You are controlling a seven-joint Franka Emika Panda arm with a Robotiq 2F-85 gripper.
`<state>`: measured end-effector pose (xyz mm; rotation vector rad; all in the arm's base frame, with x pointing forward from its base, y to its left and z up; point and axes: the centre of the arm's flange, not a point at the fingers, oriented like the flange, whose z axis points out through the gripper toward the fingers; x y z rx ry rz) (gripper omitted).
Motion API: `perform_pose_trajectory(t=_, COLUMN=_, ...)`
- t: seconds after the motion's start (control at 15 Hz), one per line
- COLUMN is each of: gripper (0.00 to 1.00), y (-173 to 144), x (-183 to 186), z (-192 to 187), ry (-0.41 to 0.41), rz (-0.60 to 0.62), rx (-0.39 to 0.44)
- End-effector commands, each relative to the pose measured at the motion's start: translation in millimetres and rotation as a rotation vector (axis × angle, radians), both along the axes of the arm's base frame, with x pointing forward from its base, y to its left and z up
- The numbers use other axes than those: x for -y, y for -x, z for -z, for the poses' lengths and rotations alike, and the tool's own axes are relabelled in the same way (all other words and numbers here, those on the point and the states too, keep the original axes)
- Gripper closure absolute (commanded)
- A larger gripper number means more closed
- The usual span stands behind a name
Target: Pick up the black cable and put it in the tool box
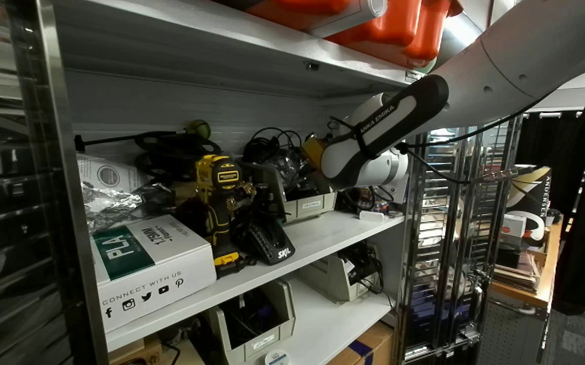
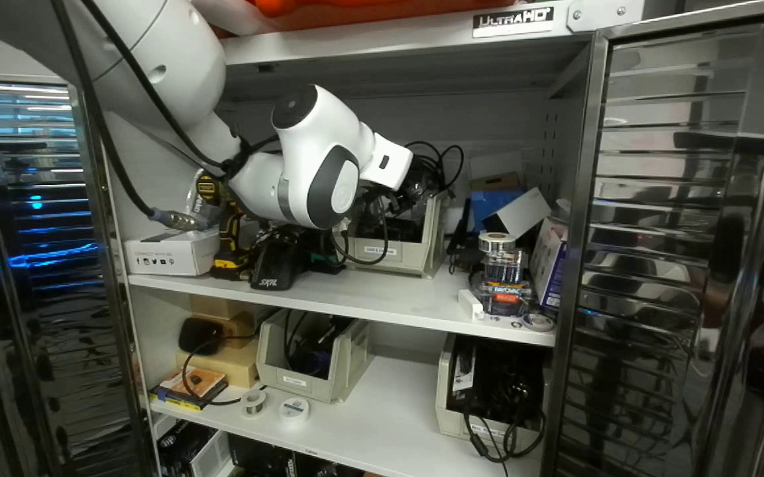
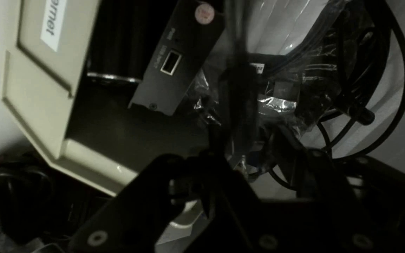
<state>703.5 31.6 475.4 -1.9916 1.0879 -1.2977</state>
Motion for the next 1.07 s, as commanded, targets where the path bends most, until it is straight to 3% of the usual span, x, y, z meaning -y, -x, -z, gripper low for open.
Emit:
perform_pose_trajectory(t=0.0, gripper=0.26, y=-15.5, x=-3.8, z=-10.9, ry=0.016, rz=-0.021, rx=0.04)
perform_pose_trajectory(t=0.2, gripper=0.03, y=-8.0, x=3.6, z=-17.6, ry=0.02, rz=-0.021, rx=0.041)
perform_pose_trajectory(t=0.27, gripper=0.0, y=-4.3, x=8.1, z=-18.6, ry=0.025, rz=-0.024, rx=0.031)
perform_pose_trajectory(t=0.6, gripper=0.0, y=14.2, x=21.5, z=-13.6, ry=0.087, rz=-0.087, rx=-0.056)
perform_pose_trajectory(t=1.0, gripper=0.0, y=45.3, x=13.3, z=-14.1, ry=0.099, rz=-0.236, rx=-0.15)
